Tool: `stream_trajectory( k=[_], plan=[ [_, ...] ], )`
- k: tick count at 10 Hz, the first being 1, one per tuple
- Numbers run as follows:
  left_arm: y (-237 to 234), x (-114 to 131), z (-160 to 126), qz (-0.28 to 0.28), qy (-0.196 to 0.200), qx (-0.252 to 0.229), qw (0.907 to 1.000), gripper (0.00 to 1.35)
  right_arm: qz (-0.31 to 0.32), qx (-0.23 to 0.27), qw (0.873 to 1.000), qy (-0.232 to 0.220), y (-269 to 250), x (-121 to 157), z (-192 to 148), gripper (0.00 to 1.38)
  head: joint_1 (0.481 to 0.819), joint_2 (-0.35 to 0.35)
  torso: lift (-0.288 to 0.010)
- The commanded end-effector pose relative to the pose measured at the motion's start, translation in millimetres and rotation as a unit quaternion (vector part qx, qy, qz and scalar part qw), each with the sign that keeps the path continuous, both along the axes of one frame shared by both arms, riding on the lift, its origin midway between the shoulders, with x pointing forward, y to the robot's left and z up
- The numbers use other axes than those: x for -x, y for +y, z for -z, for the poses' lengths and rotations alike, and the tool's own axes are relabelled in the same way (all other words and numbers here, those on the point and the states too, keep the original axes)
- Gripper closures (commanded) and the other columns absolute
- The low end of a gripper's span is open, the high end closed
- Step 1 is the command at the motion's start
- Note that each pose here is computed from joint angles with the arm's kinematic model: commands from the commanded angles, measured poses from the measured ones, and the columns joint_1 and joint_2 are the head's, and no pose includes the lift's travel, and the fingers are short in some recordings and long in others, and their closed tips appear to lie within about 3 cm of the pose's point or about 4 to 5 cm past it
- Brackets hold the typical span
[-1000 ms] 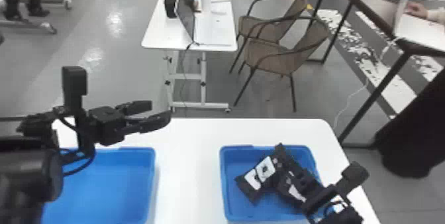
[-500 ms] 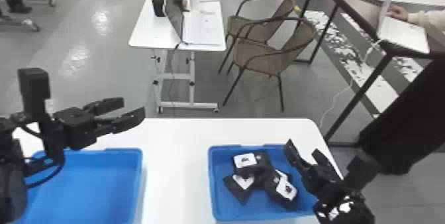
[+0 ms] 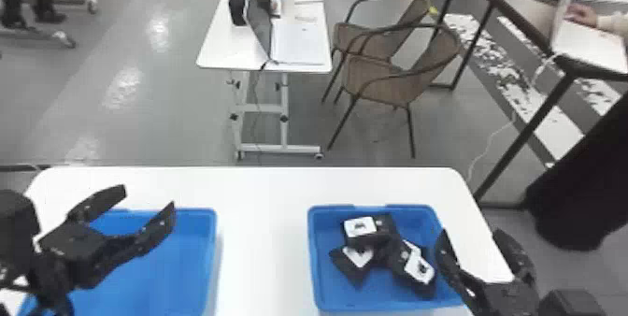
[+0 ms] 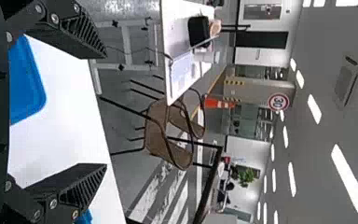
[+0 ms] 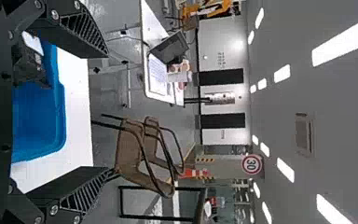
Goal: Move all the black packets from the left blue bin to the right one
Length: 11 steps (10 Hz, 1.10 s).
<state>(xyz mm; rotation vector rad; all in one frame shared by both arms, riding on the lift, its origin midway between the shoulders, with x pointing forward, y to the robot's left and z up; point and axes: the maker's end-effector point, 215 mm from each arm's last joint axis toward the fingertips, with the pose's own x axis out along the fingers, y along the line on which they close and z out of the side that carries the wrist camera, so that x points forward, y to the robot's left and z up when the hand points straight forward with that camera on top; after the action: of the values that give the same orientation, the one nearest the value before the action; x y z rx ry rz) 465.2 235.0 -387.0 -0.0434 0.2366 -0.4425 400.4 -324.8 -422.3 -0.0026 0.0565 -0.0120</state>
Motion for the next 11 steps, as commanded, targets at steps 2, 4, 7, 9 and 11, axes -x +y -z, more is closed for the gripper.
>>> stream_trajectory(
  k=[2, 4, 7, 9, 11],
  plan=[
    [24.3, 40.8, 24.5, -0.015, -0.023, -0.064, 0.9975, 0.2, -0.021, 0.047, 0.999, 0.01, 9.0, 30.8, 1.8, 0.16, 0.695, -0.114, 0.0],
    [35.4, 68.1, 48.8, -0.035, -0.011, -0.077, 0.9964, 0.35, -0.039, 0.053, 0.998, 0.01, 26.6, 45.5, 5.4, 0.16, 0.695, -0.075, 0.0],
    [43.8, 79.7, 50.1, -0.049, -0.029, -0.063, 0.9964, 0.29, -0.043, 0.059, 0.997, 0.017, 29.5, 60.2, 5.9, 0.16, 0.695, -0.033, 0.0],
    [41.7, 80.9, 50.8, -0.047, -0.028, -0.062, 0.9966, 0.16, -0.046, 0.059, 0.997, 0.018, 32.4, 61.7, 7.0, 0.16, 0.695, -0.025, 0.0],
    [28.2, 78.6, 50.3, -0.039, -0.031, -0.05, 0.9975, 0.15, -0.046, 0.058, 0.997, 0.022, 32.9, 62.0, 9.7, 0.16, 0.695, -0.026, 0.0]
  ],
)
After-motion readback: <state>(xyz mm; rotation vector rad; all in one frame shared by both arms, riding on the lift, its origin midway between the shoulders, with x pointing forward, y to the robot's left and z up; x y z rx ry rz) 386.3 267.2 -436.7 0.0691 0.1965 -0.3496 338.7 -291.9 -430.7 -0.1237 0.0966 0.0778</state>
